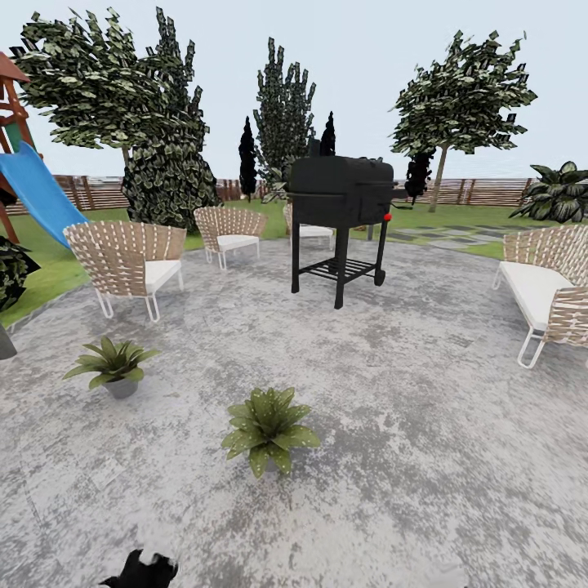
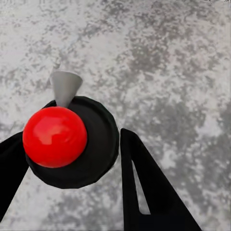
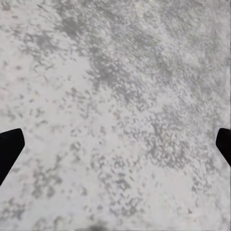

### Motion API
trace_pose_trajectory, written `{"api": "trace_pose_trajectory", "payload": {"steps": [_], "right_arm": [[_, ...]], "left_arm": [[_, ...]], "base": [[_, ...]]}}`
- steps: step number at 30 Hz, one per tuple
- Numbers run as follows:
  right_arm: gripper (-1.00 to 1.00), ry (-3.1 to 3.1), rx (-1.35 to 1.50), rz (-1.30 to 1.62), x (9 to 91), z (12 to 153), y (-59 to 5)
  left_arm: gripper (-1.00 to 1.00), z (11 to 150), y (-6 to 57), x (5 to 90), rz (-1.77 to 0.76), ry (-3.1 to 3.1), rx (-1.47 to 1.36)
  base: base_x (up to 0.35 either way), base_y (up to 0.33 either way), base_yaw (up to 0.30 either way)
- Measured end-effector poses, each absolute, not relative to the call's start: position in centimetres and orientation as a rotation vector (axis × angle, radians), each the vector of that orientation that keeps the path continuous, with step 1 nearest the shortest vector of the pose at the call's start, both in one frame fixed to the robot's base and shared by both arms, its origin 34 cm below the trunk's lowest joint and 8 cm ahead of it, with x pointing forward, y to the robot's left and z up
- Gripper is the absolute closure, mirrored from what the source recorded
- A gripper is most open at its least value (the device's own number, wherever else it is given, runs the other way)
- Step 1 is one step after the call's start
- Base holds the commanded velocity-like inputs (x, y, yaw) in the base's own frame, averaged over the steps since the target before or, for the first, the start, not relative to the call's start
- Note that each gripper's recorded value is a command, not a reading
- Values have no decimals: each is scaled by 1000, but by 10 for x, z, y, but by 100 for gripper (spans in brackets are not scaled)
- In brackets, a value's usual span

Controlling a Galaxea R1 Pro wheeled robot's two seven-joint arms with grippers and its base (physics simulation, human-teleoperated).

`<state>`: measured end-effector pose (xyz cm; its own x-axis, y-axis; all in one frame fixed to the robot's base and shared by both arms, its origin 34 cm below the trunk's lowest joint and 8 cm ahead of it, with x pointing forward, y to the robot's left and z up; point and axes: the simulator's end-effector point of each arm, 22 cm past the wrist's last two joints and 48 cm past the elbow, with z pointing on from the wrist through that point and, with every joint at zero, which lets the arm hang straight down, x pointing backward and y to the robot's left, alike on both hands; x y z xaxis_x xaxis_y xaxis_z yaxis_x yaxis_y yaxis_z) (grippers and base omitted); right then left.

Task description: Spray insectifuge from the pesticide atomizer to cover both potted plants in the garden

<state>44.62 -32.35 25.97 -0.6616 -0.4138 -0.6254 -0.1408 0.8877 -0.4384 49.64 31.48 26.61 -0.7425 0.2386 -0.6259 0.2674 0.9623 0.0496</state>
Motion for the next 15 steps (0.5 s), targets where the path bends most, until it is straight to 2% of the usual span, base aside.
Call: {"api": "trace_pose_trajectory", "payload": {"steps": [4, 5, 9, 15], "right_arm": [[-100, 2311, -137, -510, 436, 261, -345], [-100, 2320, -87, -494, 434, 259, -335], [-100, 2321, -71, -472, 435, 258, -323], [-100, 2319, -67, -472, 435, 258, -323]], "left_arm": [[100, 260, 333, 476, 10, 2410, 199], [100, 255, 336, 463, 24, 2408, 179], [100, 253, 337, 460, 36, 2412, 142], [100, 257, 367, 461, 189, 2395, 23]], "base": [[0, 0, 0], [0, 0, 0], [0, 0, 0], [0, 0, 0]]}}
